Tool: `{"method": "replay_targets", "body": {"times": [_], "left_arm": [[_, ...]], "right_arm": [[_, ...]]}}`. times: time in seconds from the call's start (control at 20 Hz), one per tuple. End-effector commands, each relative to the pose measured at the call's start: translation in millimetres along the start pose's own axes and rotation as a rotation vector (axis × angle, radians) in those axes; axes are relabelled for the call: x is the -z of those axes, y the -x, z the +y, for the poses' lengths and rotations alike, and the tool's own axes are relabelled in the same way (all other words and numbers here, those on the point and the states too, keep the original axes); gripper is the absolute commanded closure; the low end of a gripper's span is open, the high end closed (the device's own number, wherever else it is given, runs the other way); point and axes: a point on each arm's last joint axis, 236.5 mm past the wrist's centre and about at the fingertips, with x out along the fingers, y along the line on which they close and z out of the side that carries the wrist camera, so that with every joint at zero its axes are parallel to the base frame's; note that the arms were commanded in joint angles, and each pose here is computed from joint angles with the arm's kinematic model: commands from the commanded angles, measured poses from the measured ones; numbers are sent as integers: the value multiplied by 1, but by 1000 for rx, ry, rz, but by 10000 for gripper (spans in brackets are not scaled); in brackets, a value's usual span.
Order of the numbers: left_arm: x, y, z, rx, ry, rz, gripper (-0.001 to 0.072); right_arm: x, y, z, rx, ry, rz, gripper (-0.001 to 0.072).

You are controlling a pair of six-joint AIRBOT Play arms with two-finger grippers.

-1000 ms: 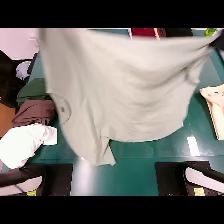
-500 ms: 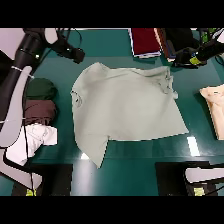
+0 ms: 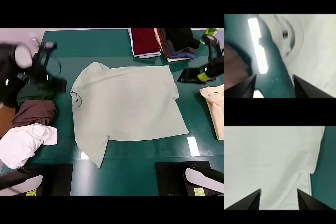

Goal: Fold the shirts.

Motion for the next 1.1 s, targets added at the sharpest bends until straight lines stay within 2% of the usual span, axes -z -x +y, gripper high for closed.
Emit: {"method": "replay_targets", "body": {"times": [0.0,0.2,0.4,0.7,0.9,1.05], "left_arm": [[109,-43,-25,138,147,143,166],[169,-77,-51,264,251,237,167],[169,-88,-73,286,202,198,167],[186,-96,-91,279,158,213,168],[184,-104,-73,202,184,188,169],[176,-109,-79,238,223,147,169]], "right_arm": [[33,-12,3,-28,-28,6,206],[55,-27,6,-48,-46,64,206],[57,-28,6,-49,-48,70,206],[61,-28,6,-49,-47,91,206],[65,-27,6,-51,-47,107,206],[67,-27,6,-51,-47,115,206]]}}
